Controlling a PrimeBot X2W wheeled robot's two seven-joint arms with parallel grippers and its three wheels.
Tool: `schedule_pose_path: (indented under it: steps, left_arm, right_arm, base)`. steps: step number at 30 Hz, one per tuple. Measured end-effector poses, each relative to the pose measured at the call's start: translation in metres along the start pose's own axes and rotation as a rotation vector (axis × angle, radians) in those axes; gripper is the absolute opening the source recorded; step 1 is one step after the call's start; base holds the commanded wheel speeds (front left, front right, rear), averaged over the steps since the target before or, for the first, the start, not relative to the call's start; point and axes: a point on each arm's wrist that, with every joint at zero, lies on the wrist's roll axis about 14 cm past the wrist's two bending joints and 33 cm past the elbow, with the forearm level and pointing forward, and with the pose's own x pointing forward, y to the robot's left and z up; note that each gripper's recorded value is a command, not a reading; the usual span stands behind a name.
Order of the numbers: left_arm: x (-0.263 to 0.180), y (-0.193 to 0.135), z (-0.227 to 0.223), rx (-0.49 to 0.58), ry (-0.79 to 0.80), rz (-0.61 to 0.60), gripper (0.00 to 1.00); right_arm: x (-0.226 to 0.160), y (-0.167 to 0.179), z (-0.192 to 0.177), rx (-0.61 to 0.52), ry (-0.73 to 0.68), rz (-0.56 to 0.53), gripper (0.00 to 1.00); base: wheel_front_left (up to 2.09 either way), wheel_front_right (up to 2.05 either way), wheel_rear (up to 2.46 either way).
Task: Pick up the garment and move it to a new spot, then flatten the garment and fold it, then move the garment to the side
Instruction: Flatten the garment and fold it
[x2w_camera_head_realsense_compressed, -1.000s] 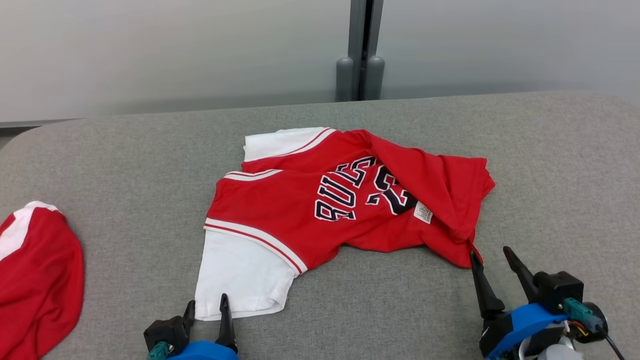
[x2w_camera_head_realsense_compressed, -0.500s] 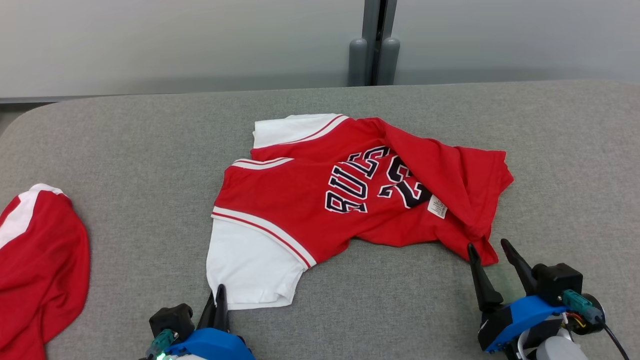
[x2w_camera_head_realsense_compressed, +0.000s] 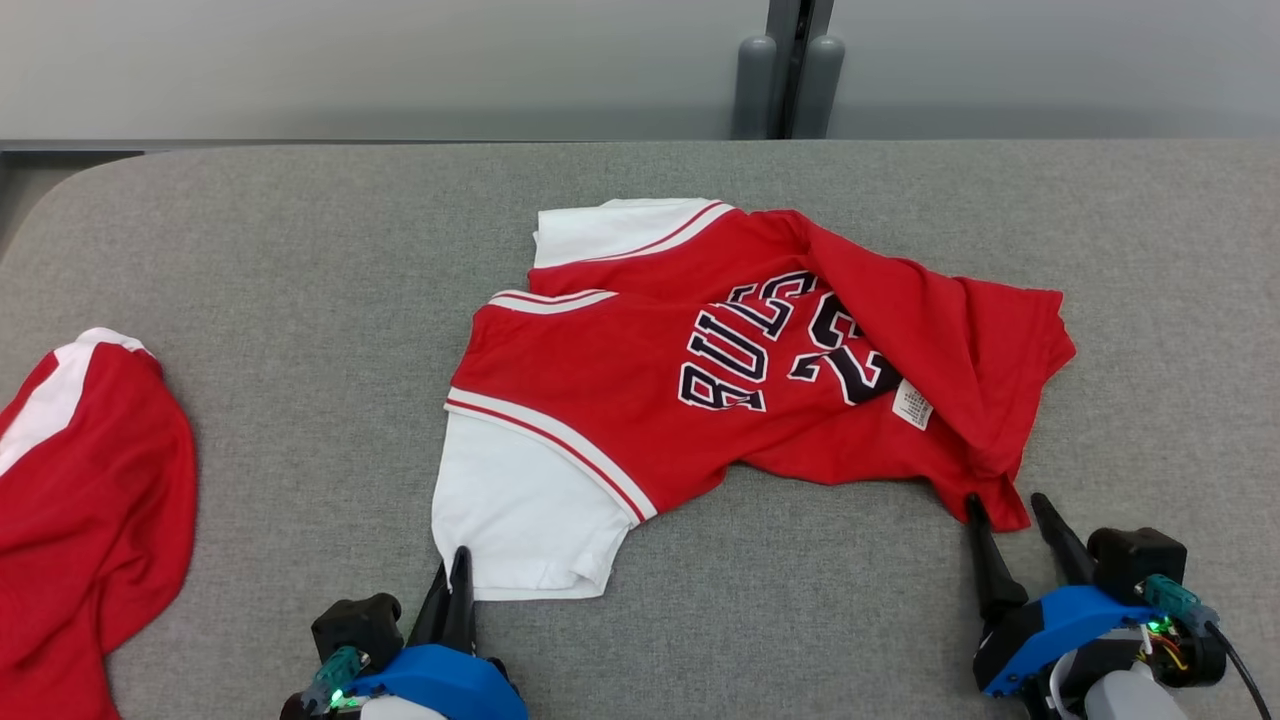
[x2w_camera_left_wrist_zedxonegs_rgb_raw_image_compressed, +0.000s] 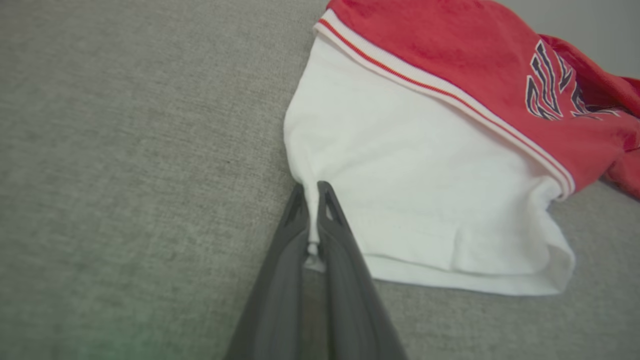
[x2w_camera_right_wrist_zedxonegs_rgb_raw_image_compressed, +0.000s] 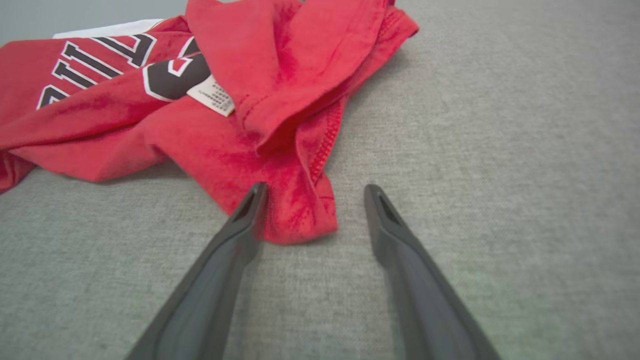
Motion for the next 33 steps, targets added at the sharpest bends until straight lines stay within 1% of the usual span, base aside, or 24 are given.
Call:
schedule_pose_path:
  steps: [2, 3, 4, 5, 12, 15, 17, 18, 21, 25, 30, 33]
  left_arm:
    - [0.001, 0.000, 0.000, 0.002, 0.001, -0.001, 0.00]
    - [0.002, -0.001, 0.000, 0.006, 0.001, -0.002, 0.00]
    - [0.003, -0.001, 0.001, 0.008, -0.001, -0.003, 0.00]
    - [0.004, -0.001, 0.001, 0.012, -0.002, -0.002, 0.00]
    - [0.005, -0.003, 0.015, 0.027, -0.040, -0.010, 0.00]
    - [0.004, -0.004, 0.042, 0.024, -0.126, -0.015, 0.00]
    - [0.002, -0.008, 0.066, 0.019, -0.203, -0.031, 0.00]
    - [0.001, -0.010, 0.078, 0.012, -0.242, -0.044, 0.00]
    - [-0.007, -0.021, 0.117, 0.019, -0.364, -0.092, 0.00]
    - [-0.023, -0.037, 0.171, 0.047, -0.532, -0.158, 0.00]
    - [-0.050, -0.065, 0.249, 0.135, -0.764, -0.249, 0.00]
    - [-0.073, -0.081, 0.299, 0.215, -0.910, -0.299, 0.00]
  right_arm:
    - [0.003, 0.003, -0.005, 0.006, 0.018, 0.008, 1.00]
    - [0.004, 0.003, -0.006, 0.016, 0.020, 0.006, 0.76]
    - [0.005, 0.004, -0.007, 0.019, 0.025, 0.008, 0.34]
    - [0.006, 0.005, -0.010, 0.023, 0.034, 0.008, 0.00]
    - [0.006, 0.003, -0.007, 0.070, 0.029, 0.000, 0.00]
    - [0.000, 0.004, 0.001, 0.105, -0.002, -0.001, 0.00]
    - [-0.002, 0.010, 0.015, 0.112, -0.047, 0.020, 0.00]
    - [-0.003, 0.014, 0.025, 0.102, -0.077, 0.042, 0.00]
    - [-0.005, 0.026, 0.062, 0.119, -0.186, 0.091, 0.00]
    - [-0.013, 0.036, 0.128, 0.128, -0.366, 0.160, 0.00]
    - [-0.037, 0.037, 0.215, 0.157, -0.595, 0.222, 0.00]
    - [-0.057, 0.035, 0.265, 0.168, -0.727, 0.259, 0.00]
  base:
    - [0.00, 0.00, 0.00]
    - [0.00, 0.00, 0.00]
    - [0.00, 0.00, 0.00]
    - [0.00, 0.00, 0.00]
    - [0.00, 0.00, 0.00]
    - [0.00, 0.00, 0.00]
    - [0.00, 0.00, 0.00]
    - [0.00, 0.00, 0.00]
    - [0.00, 0.00, 0.00]
    - [0.00, 0.00, 0.00]
    - [0.00, 0.00, 0.00]
    - [0.00, 0.00, 0.00]
